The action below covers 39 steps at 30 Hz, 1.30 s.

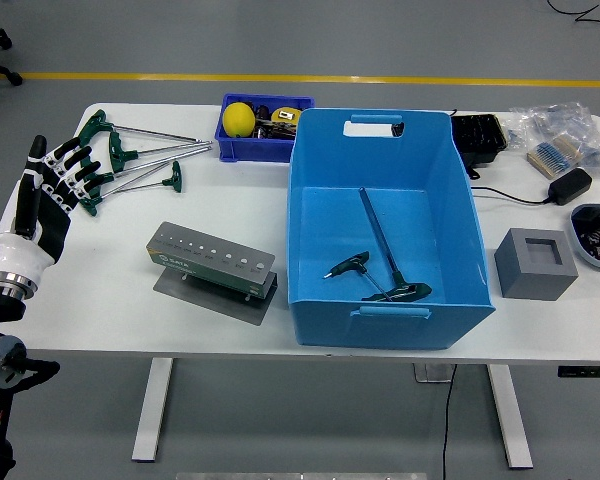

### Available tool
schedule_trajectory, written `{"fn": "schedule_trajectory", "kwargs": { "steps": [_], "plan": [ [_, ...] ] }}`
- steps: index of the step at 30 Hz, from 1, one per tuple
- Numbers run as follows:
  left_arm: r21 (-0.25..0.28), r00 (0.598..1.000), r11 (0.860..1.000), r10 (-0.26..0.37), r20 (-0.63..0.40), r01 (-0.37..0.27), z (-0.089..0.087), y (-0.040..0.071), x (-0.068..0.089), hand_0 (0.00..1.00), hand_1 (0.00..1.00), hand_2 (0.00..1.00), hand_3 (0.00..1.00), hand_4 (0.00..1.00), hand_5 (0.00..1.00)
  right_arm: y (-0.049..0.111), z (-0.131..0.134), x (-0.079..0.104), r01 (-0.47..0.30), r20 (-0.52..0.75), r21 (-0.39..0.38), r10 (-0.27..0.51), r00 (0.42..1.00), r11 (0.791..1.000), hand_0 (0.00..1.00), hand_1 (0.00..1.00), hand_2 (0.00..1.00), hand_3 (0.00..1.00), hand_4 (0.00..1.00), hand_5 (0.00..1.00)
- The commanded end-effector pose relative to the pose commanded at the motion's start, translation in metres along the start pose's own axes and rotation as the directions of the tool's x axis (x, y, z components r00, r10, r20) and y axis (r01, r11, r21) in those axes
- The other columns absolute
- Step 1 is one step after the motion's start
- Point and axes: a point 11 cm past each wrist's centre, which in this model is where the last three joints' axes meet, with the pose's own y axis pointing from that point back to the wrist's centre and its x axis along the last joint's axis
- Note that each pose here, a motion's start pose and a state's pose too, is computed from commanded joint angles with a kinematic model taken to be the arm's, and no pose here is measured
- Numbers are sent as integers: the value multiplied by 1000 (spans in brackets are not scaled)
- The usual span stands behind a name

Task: Lift tool from toolbox,place it in box,lift tool from toolbox,place it in box

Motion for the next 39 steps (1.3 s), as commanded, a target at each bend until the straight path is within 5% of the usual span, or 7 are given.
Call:
{"fn": "schedule_trajectory", "kwargs": {
  "steps": [39],
  "plan": [
    [34,998,999,-39,59,37,-7,1,-5,760,750,830,806,953,966,0,6,0,1,-4,-13,-1,1000,1000,724,695,749,588,824,723]
  ]
}}
